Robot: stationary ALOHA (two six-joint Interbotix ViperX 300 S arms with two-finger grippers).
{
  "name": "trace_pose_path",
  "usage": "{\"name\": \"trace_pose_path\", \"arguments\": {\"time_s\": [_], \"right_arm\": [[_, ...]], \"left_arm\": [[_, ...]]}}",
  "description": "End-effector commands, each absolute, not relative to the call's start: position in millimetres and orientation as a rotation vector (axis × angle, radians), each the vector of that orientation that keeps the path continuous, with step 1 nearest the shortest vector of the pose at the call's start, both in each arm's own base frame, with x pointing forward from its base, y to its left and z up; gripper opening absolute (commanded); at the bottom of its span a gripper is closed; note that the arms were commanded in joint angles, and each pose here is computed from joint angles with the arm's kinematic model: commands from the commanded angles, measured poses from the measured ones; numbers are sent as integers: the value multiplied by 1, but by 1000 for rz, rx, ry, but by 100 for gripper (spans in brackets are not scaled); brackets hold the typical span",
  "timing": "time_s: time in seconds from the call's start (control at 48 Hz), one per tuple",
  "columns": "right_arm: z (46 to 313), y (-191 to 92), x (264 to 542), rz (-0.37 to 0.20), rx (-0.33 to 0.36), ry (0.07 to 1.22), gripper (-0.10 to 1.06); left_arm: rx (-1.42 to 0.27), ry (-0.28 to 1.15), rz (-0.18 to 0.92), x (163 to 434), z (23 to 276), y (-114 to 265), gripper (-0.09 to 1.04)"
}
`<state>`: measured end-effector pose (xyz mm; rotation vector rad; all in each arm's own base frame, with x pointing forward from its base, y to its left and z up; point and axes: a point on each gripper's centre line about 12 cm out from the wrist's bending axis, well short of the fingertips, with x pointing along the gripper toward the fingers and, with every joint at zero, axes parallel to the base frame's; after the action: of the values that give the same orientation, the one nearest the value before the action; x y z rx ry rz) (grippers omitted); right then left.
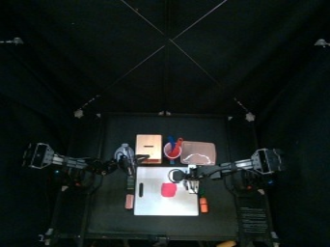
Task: Get the cutter from the drawer then cut the dough then place the extra dough in the bowl
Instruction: Cut the dough
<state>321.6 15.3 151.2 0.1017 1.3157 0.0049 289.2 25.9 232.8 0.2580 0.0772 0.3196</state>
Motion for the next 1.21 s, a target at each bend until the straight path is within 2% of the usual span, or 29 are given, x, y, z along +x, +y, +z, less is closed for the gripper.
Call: {"name": "trace_pose_path", "arguments": {"time_s": [0.021, 0.208, 0.354, 0.562, 0.667, 1.0, 1.208], "right_arm": [[164, 15, 325, 6, 107, 1285, 84], [169, 15, 326, 9, 112, 1291, 61], [178, 18, 333, 16, 137, 1262, 52], [203, 24, 360, 36, 164, 1180, 51], [207, 27, 377, 44, 161, 1162, 51], [196, 33, 416, 54, 157, 1186, 51], [191, 34, 427, 56, 155, 1198, 51]], "left_arm": [[244, 63, 335, 291, 237, 27, 35], [243, 83, 336, 292, 231, 27, 35], [239, 105, 341, 294, 225, 28, 35], [243, 136, 339, 299, 216, 27, 35], [245, 149, 340, 300, 212, 28, 35], [241, 173, 347, 291, 205, 30, 35], [227, 177, 365, 280, 203, 33, 35]]}}
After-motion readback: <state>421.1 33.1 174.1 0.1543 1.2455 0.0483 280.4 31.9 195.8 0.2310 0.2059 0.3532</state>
